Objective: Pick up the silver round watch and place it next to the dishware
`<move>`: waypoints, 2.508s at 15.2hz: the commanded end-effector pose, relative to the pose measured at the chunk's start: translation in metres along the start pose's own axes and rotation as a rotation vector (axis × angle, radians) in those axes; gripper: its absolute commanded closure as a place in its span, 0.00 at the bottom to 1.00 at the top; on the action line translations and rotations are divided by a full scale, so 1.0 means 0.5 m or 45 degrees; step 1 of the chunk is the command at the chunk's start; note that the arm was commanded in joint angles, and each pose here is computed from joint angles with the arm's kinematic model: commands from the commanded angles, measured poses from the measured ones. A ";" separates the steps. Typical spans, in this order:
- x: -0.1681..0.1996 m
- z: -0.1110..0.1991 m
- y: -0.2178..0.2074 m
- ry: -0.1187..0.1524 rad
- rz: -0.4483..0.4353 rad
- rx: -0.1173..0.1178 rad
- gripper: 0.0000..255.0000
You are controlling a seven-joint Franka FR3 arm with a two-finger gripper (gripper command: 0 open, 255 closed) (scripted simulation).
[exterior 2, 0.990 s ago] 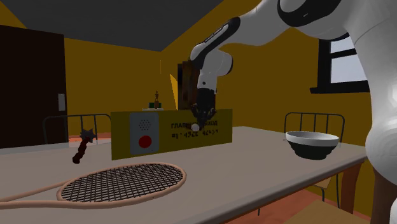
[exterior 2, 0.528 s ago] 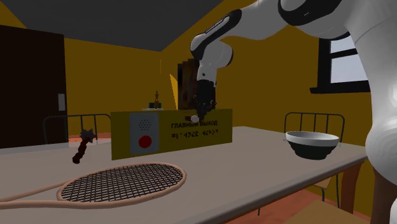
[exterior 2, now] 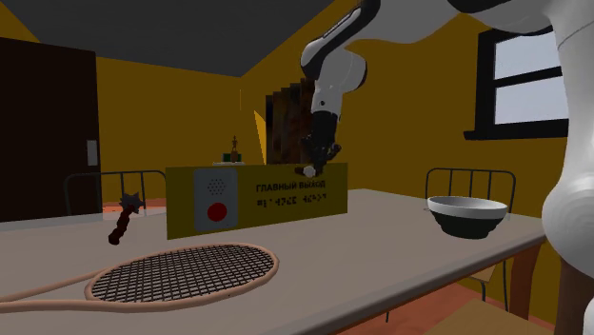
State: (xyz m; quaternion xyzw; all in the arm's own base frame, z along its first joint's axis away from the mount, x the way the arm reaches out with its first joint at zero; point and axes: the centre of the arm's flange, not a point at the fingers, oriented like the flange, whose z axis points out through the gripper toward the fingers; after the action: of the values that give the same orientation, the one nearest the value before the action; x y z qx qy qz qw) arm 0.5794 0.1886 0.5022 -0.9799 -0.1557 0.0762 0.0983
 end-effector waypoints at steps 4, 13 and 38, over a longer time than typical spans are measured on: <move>-0.105 -0.006 0.080 -0.001 -0.001 0.001 1.00; -0.290 -0.017 0.228 -0.001 -0.001 0.001 1.00; -0.425 0.148 0.393 -0.001 -0.001 0.001 1.00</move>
State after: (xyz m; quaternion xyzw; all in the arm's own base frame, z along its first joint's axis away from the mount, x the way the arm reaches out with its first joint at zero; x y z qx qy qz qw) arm 0.4232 -0.0498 0.4189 -0.9798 -0.1561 0.0767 0.0985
